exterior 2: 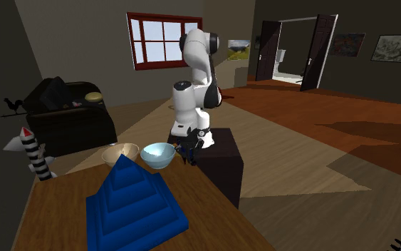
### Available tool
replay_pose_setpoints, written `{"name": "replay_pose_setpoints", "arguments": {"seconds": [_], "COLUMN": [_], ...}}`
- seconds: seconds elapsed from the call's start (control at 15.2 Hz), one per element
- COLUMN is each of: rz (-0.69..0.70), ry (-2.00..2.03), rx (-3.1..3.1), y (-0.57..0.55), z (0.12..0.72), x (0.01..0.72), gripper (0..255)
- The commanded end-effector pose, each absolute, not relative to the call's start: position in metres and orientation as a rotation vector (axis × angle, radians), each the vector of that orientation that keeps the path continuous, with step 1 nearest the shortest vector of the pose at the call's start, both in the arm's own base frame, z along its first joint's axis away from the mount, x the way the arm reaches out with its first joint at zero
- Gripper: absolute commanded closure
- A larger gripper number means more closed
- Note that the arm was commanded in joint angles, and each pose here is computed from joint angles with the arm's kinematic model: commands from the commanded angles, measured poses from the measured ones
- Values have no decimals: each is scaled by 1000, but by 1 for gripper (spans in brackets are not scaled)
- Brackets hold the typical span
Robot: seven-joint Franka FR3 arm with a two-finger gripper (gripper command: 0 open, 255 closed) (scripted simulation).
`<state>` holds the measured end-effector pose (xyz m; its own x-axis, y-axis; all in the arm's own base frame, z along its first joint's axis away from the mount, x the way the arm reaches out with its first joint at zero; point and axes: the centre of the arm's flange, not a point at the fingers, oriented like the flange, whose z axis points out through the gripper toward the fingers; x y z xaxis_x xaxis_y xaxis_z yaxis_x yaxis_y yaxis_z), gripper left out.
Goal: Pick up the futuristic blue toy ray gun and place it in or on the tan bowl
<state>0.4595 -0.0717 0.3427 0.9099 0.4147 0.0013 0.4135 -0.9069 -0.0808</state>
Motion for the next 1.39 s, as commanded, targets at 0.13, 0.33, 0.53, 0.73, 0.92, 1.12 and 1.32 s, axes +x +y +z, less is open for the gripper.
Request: {"name": "replay_pose_setpoints", "arguments": {"seconds": [0.13, 0.33, 0.53, 0.73, 0.92, 1.12, 1.32], "rz": [25, 25, 25, 25, 25, 25, 25], "ry": [-650, -650, -650, -650, -650, -650, -650], "rx": [-2992, -2992, -2992, -2992, -2992, -2992, -2992], "y": [-72, -85, -123, -160, -198, -236, -274], "z": [365, 375, 375, 374, 374, 373, 373], "x": [459, 455, 443, 431, 419, 407, 395], "gripper": [255, 255, 255, 255, 255, 255, 255]}}
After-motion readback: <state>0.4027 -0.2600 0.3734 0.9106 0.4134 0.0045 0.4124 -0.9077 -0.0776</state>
